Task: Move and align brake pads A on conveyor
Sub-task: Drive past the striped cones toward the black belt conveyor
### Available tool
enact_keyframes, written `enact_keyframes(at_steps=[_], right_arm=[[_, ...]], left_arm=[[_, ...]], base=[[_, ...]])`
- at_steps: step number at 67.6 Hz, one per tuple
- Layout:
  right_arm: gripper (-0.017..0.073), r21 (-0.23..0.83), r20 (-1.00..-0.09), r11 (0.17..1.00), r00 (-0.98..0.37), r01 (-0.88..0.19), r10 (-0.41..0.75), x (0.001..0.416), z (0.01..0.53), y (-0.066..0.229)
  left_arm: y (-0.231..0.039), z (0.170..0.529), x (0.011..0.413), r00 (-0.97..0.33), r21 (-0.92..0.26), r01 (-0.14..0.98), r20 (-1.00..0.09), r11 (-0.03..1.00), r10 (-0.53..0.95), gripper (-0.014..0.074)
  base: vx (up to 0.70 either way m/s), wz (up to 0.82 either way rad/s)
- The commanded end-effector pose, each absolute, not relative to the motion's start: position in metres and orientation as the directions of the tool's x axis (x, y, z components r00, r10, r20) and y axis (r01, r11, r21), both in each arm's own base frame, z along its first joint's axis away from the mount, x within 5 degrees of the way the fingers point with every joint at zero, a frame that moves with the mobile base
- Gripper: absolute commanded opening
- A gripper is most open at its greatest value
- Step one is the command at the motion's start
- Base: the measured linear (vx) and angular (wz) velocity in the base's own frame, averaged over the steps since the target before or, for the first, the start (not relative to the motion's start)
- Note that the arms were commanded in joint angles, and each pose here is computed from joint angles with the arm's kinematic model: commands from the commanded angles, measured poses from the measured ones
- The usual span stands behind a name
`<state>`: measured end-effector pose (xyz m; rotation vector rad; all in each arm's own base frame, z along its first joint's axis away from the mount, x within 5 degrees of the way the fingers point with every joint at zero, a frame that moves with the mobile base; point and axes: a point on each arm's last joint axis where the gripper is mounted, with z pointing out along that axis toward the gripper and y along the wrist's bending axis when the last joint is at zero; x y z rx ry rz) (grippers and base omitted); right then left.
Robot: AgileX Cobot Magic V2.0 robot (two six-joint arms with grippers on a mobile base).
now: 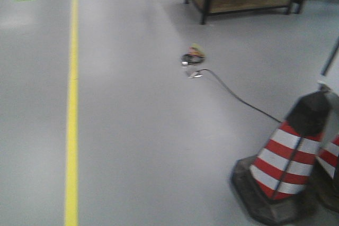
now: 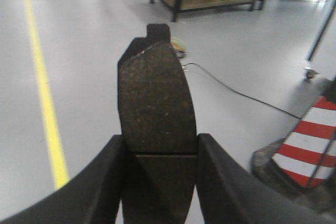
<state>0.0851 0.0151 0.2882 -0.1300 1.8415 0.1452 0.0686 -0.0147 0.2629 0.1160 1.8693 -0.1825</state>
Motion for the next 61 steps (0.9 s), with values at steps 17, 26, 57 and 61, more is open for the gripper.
enact_keyframes(at_steps=[17, 26, 57, 61], right_arm=[[-0.0010, 0.022, -0.987, 0.990, -0.159, -0.142, 0.000, 0.0872, 0.3058, 0.0130], [-0.0010, 0.022, -0.987, 0.990, -0.159, -0.142, 0.000, 0.0872, 0.3058, 0.0130], [-0.0010, 0.022, -0.987, 0.990, -0.159, -0.142, 0.000, 0.0872, 0.3058, 0.0130], [-0.0010, 0.022, -0.987, 0.990, -0.159, -0.142, 0.000, 0.0872, 0.3058, 0.0130]], left_arm=[[-0.0143, 0.2821, 0.0707, -0.181, -0.079, 0.171, -0.982, 0.982, -0.048, -0.0006], [-0.0143, 0.2821, 0.0707, -0.181, -0.079, 0.171, -0.982, 0.982, -0.048, -0.0006], [-0.0143, 0.2821, 0.0707, -0.181, -0.079, 0.171, -0.982, 0.982, -0.048, -0.0006], [-0.0143, 0.2821, 0.0707, -0.181, -0.079, 0.171, -0.982, 0.982, -0.048, -0.0006]], base=[[0.21, -0.92], [0.19, -0.96], [0.18, -0.84], [0.17, -0.76]])
